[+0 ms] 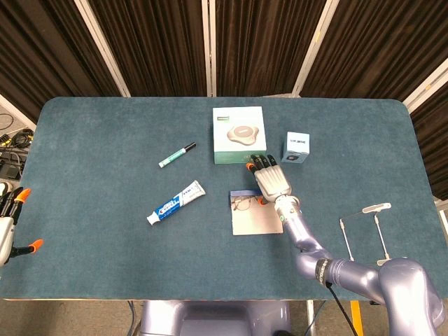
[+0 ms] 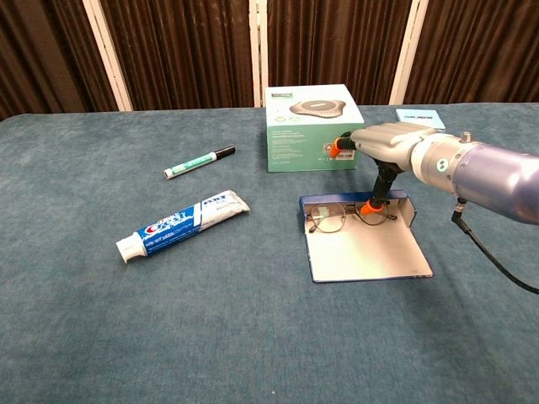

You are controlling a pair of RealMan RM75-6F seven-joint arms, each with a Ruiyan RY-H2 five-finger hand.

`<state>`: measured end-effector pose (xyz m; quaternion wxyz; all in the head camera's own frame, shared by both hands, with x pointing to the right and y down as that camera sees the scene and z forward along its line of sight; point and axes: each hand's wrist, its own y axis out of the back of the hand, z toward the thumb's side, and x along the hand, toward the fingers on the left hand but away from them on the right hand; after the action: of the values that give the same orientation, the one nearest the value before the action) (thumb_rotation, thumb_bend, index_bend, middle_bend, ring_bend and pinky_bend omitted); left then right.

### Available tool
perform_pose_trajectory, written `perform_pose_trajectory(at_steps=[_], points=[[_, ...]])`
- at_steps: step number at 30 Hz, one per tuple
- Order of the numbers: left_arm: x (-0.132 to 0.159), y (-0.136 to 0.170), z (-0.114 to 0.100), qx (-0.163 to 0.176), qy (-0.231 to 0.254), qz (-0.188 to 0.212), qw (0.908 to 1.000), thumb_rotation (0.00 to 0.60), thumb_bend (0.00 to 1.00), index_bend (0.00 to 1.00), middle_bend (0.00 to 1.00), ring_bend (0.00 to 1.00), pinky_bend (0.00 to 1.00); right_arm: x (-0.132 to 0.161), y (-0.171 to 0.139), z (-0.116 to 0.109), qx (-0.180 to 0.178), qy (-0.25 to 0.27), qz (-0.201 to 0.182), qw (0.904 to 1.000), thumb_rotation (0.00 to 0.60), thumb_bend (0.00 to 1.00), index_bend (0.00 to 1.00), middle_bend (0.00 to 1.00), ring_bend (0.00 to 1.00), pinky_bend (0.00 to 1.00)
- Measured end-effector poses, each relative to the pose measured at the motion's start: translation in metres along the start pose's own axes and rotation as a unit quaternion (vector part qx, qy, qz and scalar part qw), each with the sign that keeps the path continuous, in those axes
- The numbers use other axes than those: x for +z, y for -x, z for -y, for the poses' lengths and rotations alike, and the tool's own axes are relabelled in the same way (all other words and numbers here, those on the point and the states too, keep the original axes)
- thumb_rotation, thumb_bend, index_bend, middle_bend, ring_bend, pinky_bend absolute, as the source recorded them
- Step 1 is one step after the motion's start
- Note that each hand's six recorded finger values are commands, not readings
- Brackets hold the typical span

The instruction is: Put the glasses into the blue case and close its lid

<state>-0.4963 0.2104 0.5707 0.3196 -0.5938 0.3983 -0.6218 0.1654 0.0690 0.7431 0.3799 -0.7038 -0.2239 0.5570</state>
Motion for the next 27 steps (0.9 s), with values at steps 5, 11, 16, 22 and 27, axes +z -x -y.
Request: perform_pose_trajectory(at_steps=[5, 11, 16, 22, 27], points=[[0.001, 0.001, 0.0, 0.001, 0.0, 0.002, 1.0, 0.6, 0.0, 0.0, 0.0, 0.0, 0.0, -0.001, -0.002, -0.002, -0.001, 0.003, 0.0, 1.0, 0.6, 0.07, 0.18, 0.0, 0.0, 0.0], [0.004, 0.003, -0.001, 0.002, 0.001, 0.007, 1.0, 0.6, 0.0, 0.0, 0.0, 0.0, 0.0, 0.006, -0.019, -0.009, -0.005, 0.001, -0.027, 0.9996, 0.6, 0.07, 0.18, 0.0, 0.0, 0.0], [0.007, 0.005, -0.002, 0.004, 0.001, 0.014, 0.9999, 0.6, 0.0, 0.0, 0.0, 0.0, 0.0, 0.012, -0.048, -0.017, -0.01, -0.012, -0.067, 0.9976, 0.6, 0.07, 0.19, 0.0, 0.0, 0.0], [0.01, 0.008, -0.004, 0.007, 0.003, 0.02, 0.9998, 0.6, 0.0, 0.0, 0.0, 0.0, 0.0, 0.01, -0.089, -0.014, -0.009, -0.045, -0.112, 0.9927, 0.6, 0.07, 0.22, 0.0, 0.0, 0.0], [0.012, 0.01, -0.004, 0.009, 0.002, 0.024, 0.9997, 0.6, 0.0, 0.0, 0.0, 0.0, 0.0, 0.01, -0.106, 0.002, -0.005, -0.069, -0.138, 0.9881, 0.6, 0.07, 0.24, 0.0, 0.0, 0.0]])
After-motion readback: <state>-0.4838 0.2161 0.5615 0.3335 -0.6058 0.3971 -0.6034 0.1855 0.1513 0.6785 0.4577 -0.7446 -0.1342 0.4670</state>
